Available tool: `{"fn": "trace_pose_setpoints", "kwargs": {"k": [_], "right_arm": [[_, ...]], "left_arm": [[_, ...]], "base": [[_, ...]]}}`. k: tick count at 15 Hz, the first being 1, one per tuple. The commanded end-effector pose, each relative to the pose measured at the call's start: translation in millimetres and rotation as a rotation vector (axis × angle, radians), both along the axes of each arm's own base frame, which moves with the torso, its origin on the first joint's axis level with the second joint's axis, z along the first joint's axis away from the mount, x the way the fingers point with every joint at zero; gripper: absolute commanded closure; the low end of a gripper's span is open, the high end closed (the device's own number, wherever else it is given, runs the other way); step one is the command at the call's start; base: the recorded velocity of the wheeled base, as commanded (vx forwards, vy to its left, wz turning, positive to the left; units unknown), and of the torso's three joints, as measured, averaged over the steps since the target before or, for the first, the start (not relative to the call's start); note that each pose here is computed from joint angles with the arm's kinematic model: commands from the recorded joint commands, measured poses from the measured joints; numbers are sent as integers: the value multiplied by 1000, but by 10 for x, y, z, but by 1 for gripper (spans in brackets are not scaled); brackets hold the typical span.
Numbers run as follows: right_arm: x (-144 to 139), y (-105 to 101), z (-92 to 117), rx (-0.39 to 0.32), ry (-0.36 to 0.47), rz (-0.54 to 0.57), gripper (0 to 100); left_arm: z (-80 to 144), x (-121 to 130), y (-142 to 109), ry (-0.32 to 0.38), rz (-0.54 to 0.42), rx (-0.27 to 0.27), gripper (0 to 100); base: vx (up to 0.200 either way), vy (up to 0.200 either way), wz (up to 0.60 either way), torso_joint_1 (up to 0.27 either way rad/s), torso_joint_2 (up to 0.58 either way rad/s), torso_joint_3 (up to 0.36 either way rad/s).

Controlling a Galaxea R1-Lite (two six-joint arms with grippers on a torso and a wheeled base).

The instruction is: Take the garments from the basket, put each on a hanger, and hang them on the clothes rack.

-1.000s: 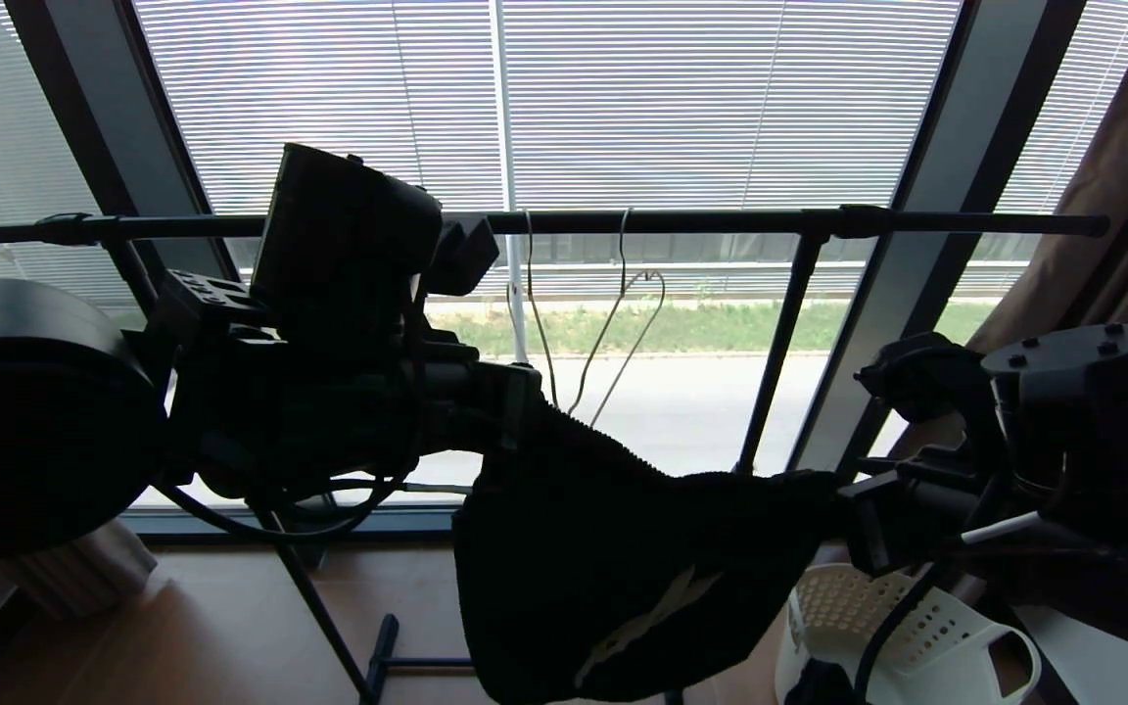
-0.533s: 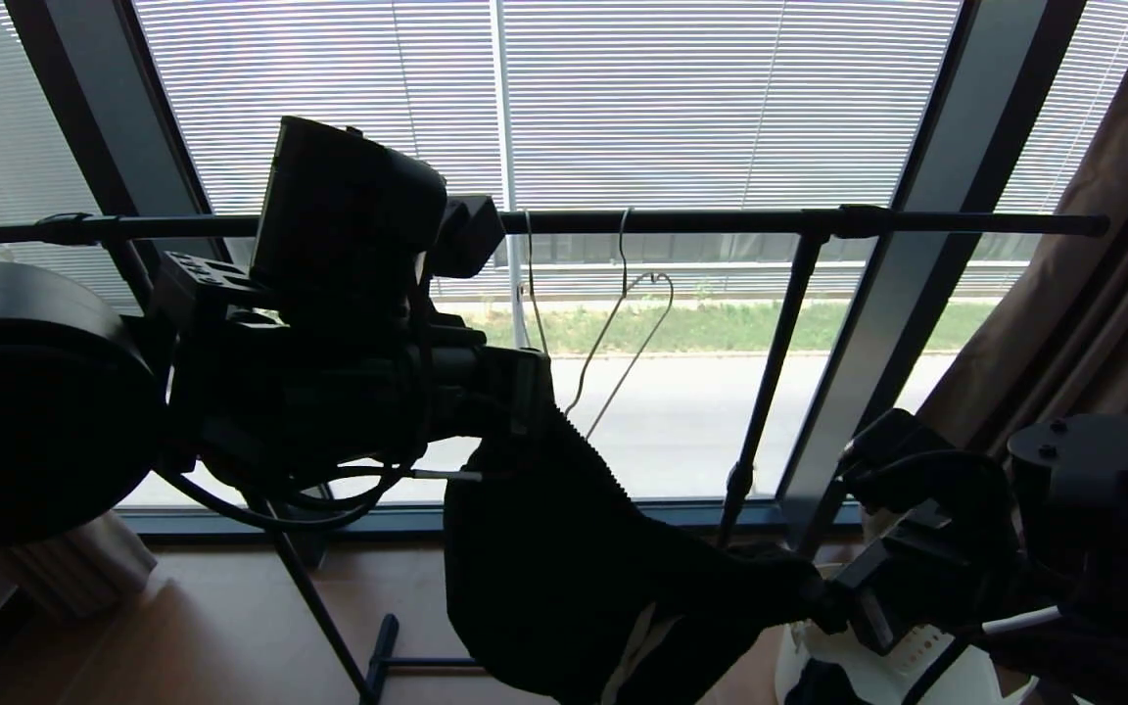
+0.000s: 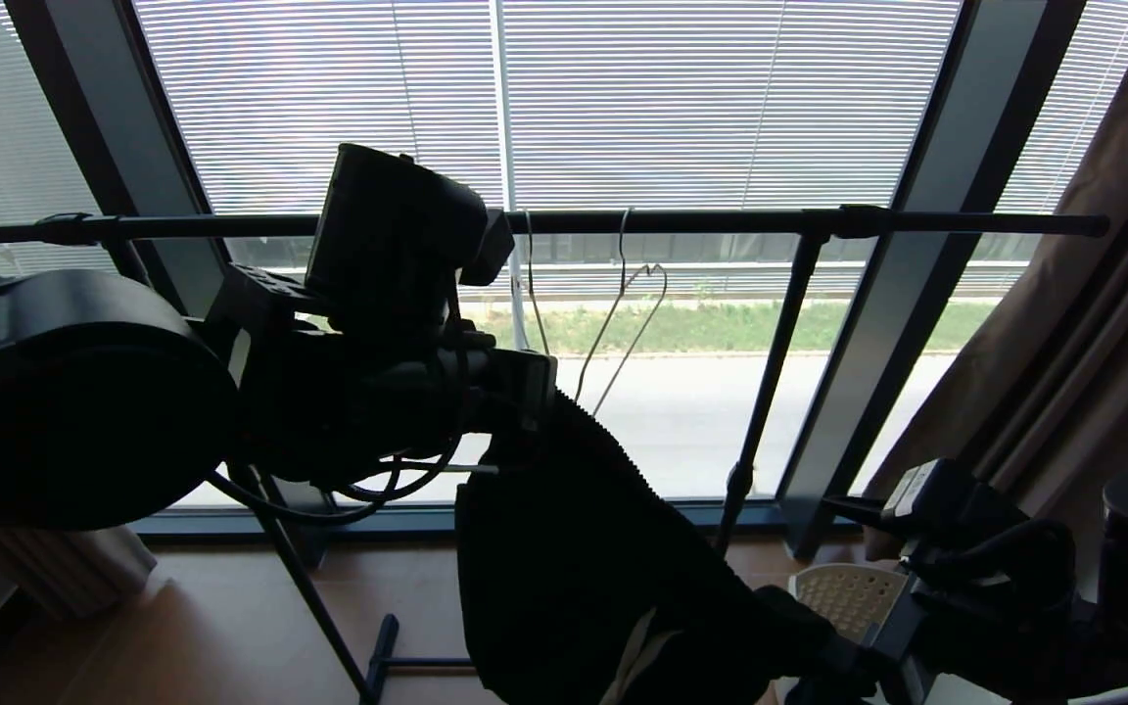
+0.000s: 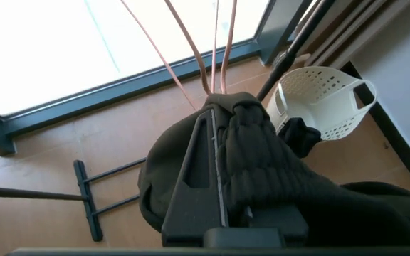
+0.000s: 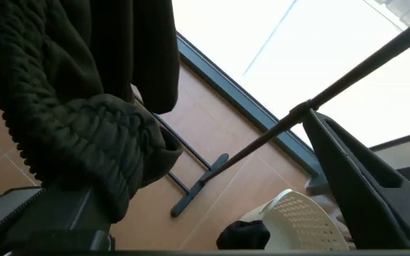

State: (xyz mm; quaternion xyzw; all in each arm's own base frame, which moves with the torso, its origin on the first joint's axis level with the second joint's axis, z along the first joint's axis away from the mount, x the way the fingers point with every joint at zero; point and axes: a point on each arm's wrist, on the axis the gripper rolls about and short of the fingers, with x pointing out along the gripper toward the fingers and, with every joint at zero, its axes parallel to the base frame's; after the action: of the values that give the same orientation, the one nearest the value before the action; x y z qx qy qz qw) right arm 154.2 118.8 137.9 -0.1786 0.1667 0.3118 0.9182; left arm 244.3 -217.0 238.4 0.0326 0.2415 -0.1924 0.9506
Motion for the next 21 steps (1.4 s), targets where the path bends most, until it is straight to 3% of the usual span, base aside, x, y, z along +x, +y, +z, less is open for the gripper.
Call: {"fn": "trace_pose_setpoints", "kwargs": {"k": [1,7,9,18,21], "right_arm": [[-74,-62,105,44,-37,22,0],[-95,-222,255,119,-81,45,0],[-115,-246,283,149,-78,103,0],[-117,-318,331,170,-99,91,0],[-87,-225,265,150,-62,124,0]], "left_arm": [[-107,97,-50,15,27,27,100],[-156,197,-11,16,83,49,100],[-204,238,11,18,120,68,100],[-222,262,-3,12,143,78,100],[-207,180,-80,7,110,73,100]], "base": [[0,0,0,0,0,0],[0,0,0,0,0,0],[0,0,0,0,0,0],[0,0,0,0,0,0],[0,0,0,0,0,0]]}}
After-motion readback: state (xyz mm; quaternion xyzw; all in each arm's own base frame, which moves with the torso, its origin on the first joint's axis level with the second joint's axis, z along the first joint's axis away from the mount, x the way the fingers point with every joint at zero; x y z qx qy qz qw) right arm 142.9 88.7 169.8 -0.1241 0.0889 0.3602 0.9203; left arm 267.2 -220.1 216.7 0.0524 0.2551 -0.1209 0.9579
